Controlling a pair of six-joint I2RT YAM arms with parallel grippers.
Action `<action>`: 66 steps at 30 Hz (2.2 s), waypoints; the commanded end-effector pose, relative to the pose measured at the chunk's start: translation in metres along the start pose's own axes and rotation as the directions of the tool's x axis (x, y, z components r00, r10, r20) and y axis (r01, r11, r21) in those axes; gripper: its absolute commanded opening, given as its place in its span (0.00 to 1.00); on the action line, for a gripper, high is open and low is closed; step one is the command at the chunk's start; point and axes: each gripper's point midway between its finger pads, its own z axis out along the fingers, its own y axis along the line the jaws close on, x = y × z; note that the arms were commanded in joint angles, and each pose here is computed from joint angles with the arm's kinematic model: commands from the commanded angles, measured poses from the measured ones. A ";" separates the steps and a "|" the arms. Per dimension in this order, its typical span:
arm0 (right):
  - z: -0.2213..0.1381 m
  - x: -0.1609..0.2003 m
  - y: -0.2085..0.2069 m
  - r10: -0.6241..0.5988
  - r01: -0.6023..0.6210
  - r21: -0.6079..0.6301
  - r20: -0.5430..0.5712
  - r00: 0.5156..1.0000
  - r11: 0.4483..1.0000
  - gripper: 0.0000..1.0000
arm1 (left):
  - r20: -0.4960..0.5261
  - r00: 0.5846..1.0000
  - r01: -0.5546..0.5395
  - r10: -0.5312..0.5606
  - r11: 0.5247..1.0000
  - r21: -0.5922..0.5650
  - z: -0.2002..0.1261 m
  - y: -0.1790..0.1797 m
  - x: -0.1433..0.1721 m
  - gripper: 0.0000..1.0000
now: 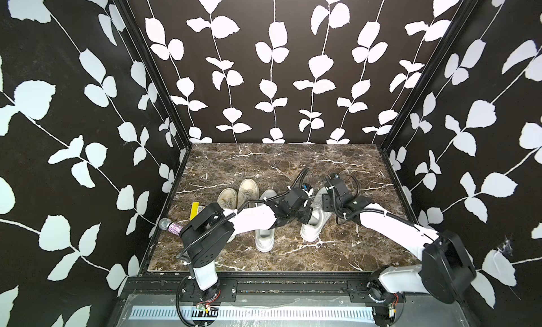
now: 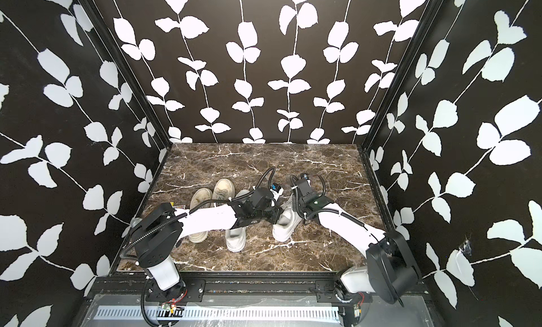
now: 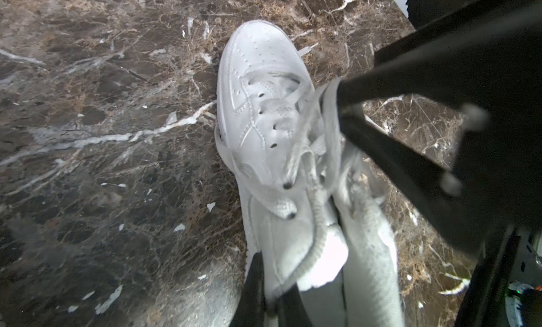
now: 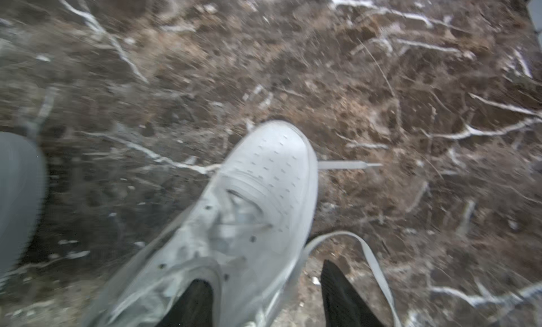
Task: Remove the insole from the shoe
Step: Untie the shoelace on the shoe.
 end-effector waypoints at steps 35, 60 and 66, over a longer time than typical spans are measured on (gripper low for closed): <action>-0.020 0.041 0.034 0.003 -0.009 -0.066 -0.102 0.995 0.998 0.50 | 0.041 0.998 -0.040 0.038 0.999 0.031 0.002 -0.013 -0.040 0.36; -0.012 0.058 -0.001 -0.034 0.027 -0.055 -0.133 0.990 0.998 0.33 | 0.038 0.999 0.030 -0.029 0.999 -0.027 -0.013 0.017 -0.022 0.07; -0.026 0.071 0.027 -0.135 0.102 -0.221 -0.142 0.981 0.970 0.57 | 0.041 0.999 0.023 -0.025 0.999 0.047 -0.012 -0.004 -0.025 0.21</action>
